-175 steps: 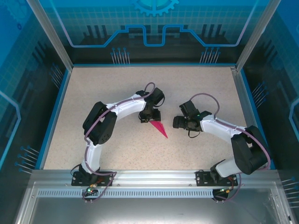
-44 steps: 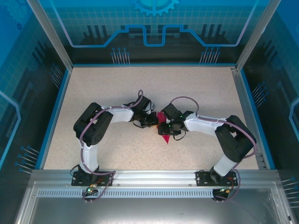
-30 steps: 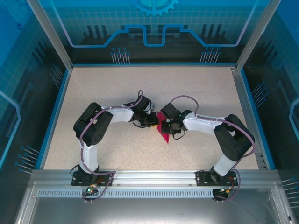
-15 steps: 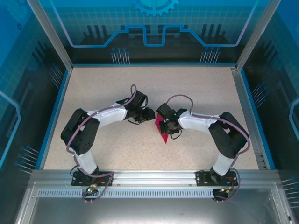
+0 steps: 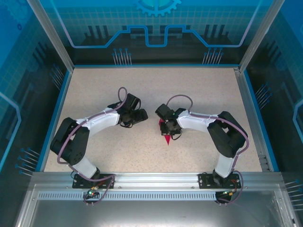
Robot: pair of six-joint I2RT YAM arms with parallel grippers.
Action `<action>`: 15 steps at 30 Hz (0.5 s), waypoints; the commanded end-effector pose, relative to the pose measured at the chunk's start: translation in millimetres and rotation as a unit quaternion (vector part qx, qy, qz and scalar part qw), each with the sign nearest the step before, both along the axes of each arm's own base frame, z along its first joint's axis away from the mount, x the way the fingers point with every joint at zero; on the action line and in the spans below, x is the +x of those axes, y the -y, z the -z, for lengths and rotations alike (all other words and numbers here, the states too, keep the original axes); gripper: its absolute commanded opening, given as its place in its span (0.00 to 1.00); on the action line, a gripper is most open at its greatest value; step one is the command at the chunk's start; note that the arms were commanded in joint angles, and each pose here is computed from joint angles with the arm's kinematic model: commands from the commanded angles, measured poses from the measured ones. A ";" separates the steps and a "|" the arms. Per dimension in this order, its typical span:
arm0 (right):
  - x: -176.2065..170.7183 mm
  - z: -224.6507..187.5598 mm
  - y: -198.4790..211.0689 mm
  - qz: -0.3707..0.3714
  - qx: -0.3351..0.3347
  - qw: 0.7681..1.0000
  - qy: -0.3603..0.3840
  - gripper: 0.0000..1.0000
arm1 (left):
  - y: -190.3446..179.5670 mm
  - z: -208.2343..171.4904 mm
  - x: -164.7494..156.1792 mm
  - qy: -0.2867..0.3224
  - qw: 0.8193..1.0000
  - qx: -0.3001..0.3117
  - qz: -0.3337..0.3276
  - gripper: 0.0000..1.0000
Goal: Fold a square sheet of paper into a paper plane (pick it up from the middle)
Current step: Move a paper plane to the center of the table.
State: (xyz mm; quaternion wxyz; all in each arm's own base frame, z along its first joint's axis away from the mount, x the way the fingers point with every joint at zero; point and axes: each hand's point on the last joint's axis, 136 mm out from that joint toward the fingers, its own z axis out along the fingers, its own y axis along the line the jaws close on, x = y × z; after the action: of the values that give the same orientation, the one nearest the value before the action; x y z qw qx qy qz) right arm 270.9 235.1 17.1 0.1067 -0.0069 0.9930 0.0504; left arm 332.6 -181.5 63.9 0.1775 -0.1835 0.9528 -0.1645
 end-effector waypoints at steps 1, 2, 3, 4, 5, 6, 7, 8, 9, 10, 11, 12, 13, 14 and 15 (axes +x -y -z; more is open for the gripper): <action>-1.5 -5.9 1.5 0.002 -0.028 1.000 0.003 0.11 | -25.7 -7.3 -3.9 0.012 0.999 0.040 -0.032 0.89; -0.8 -6.8 1.8 0.003 -0.031 1.000 0.003 0.10 | -30.2 -7.9 -5.1 0.014 0.998 0.049 -0.037 0.93; -0.7 -6.5 2.4 0.003 -0.034 0.999 0.002 0.10 | -34.4 -8.6 -5.9 0.015 0.997 0.056 -0.041 0.96; -0.6 -5.6 2.4 0.002 -0.036 0.999 0.001 0.10 | -37.7 -9.3 -6.2 0.017 0.997 0.061 -0.045 0.98; -0.5 -3.4 2.1 0.003 -0.037 0.999 -0.002 0.10 | -42.0 -9.6 -6.7 0.017 0.996 0.066 -0.049 0.98; -0.9 -0.7 1.6 0.003 -0.039 0.999 -0.005 0.10 | -45.2 -10.0 -7.1 0.018 0.996 0.070 -0.052 0.98; -1.7 1.3 0.5 0.001 -0.038 0.999 -0.009 0.10 | -47.8 -9.7 -7.7 0.017 0.996 0.071 -0.055 0.99; -1.8 3.8 -0.3 0.001 -0.039 0.999 -0.012 0.10 | -49.7 -9.3 -8.2 0.015 0.996 0.073 -0.056 0.98; -1.9 5.9 -0.9 0.001 -0.039 0.999 -0.015 0.10 | -51.5 -9.4 -8.6 0.015 0.996 0.073 -0.059 0.99; -2.2 7.6 -1.3 0.001 -0.039 0.999 -0.019 0.10 | -52.4 -9.3 -8.7 0.015 0.995 0.073 -0.059 0.98; -2.6 9.7 -1.8 0.001 -0.040 0.999 -0.022 0.10 | -53.7 -9.1 -8.8 0.015 0.995 0.073 -0.061 0.99; -3.1 11.1 -2.6 0.000 -0.039 0.999 -0.025 0.11 | -54.3 -8.8 -9.0 0.013 0.995 0.073 -0.061 0.98; -3.5 12.9 -3.0 -0.001 -0.039 0.999 -0.027 0.12 | -54.7 -8.8 -8.8 0.013 0.995 0.073 -0.062 0.98; -3.8 14.1 -3.0 -0.001 -0.040 0.999 -0.029 0.12 | -55.1 -8.1 -8.9 0.012 0.995 0.073 -0.062 0.98; -4.3 15.4 -2.9 -0.001 -0.041 0.999 -0.031 0.12 | -55.0 -8.7 -9.1 0.012 0.995 0.072 -0.062 0.98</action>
State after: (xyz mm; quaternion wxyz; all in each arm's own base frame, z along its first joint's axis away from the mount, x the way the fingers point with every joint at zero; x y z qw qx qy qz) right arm 278.7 235.2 13.0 0.1004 -0.0050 0.9947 0.0233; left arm 328.6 -136.3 69.9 0.2094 -0.2212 0.9472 -0.1001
